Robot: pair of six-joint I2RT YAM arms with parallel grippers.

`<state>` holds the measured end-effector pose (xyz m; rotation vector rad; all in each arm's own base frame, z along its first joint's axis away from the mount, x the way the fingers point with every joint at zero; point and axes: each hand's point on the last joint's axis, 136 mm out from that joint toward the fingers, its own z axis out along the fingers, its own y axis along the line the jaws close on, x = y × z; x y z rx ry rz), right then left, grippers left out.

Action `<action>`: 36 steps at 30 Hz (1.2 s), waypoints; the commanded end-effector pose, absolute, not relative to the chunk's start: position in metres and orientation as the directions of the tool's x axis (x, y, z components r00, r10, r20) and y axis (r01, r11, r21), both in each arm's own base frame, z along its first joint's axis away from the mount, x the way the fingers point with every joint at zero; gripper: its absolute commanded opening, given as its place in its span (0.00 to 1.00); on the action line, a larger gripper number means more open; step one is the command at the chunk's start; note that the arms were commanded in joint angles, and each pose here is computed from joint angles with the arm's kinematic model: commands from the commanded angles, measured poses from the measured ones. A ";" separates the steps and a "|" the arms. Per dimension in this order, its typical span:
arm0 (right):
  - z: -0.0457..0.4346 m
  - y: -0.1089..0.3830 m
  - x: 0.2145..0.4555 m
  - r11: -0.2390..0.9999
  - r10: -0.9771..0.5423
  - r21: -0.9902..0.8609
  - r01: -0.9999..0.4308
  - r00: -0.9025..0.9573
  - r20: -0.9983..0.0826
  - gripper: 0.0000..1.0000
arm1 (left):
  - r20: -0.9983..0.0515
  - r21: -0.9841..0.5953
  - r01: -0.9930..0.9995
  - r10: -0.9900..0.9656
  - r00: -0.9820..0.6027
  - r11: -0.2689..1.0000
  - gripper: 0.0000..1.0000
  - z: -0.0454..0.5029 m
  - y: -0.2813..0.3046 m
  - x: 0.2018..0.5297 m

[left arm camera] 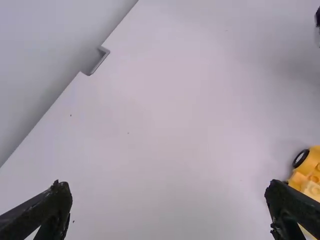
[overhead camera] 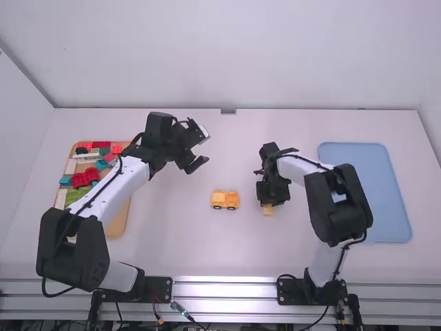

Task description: Assemble lego blocks to make yellow taxi

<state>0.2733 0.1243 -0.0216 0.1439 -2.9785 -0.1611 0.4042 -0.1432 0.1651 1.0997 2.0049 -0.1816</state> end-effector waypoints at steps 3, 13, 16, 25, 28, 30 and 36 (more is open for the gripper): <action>-0.017 0.143 0.293 0.982 -0.147 0.131 -0.134 -0.985 0.093 0.00 | -0.711 0.226 0.761 0.637 -0.298 0.608 0.99 0.158 -0.144 0.399; -0.002 0.151 0.306 0.986 0.083 0.137 0.092 -0.994 0.069 0.00 | -0.710 0.224 0.757 0.635 -0.305 0.614 0.99 0.157 -0.141 0.400; -0.002 0.145 0.307 0.925 0.354 0.104 0.364 -0.929 0.104 0.00 | -0.710 0.224 0.757 0.635 -0.305 0.614 0.99 0.157 -0.141 0.400; -0.001 0.129 0.293 0.532 0.836 -0.043 0.845 -0.516 0.187 0.00 | -0.712 0.222 0.759 0.634 -0.303 0.613 0.99 0.157 -0.141 0.399; 0.000 0.128 0.289 0.415 0.898 -0.086 0.906 -0.392 0.198 0.00 | -0.711 0.222 0.758 0.633 -0.304 0.613 0.99 0.157 -0.141 0.399; 0.001 0.129 0.288 0.361 0.919 -0.095 0.928 -0.337 0.204 0.00 | -0.711 0.222 0.758 0.633 -0.304 0.613 0.99 0.157 -0.141 0.399; 0.001 0.130 0.288 0.225 0.962 -0.125 0.966 -0.199 0.189 0.00 | -0.714 0.214 0.755 0.627 -0.312 0.620 0.99 0.157 -0.141 0.399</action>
